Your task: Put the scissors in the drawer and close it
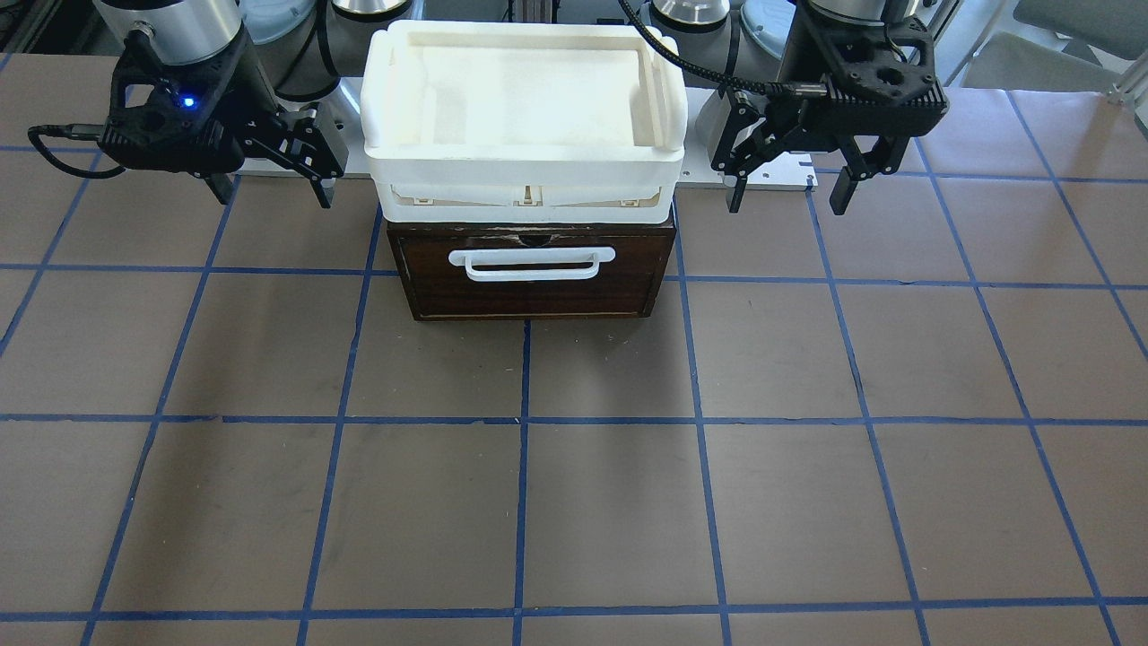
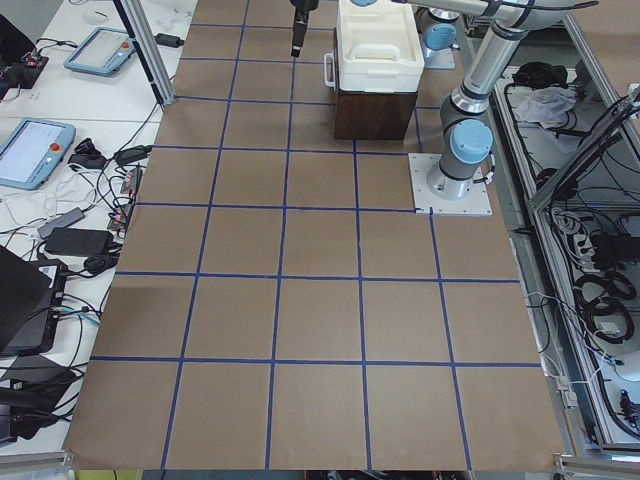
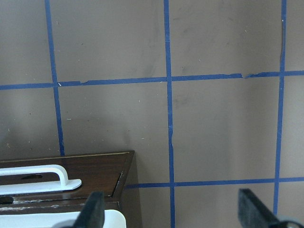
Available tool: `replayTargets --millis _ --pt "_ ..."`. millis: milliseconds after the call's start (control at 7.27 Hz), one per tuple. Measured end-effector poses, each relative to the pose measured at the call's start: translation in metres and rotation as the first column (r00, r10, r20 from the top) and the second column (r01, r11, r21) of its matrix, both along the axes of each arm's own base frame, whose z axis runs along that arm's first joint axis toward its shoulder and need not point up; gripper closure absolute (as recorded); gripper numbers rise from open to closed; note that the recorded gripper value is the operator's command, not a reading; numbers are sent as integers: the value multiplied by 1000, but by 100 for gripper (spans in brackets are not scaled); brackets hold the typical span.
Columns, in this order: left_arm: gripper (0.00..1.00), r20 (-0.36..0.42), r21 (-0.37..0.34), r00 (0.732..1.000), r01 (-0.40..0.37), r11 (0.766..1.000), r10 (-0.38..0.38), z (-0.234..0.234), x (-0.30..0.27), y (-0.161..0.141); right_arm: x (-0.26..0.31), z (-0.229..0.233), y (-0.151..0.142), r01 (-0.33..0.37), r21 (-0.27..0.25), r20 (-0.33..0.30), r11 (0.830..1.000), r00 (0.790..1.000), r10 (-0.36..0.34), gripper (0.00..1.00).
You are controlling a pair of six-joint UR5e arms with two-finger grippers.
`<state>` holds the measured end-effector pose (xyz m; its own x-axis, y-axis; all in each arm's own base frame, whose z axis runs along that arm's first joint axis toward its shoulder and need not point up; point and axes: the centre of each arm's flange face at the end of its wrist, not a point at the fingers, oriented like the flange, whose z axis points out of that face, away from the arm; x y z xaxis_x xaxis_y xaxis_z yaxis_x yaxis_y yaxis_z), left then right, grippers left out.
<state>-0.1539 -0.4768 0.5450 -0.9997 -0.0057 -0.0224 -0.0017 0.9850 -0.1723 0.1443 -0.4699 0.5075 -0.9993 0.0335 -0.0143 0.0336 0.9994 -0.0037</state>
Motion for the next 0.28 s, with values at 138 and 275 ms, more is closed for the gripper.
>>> replayTargets --millis 138,275 --pt "0 -10 22 1000 -19 1000 19 -4 0 1 0 0 0 0 1 3 1000 1000 0 0" --pt "0 -24 47 999 -31 998 32 -7 1 3 0 0 0 -1 2 5 1000 1000 1 0"
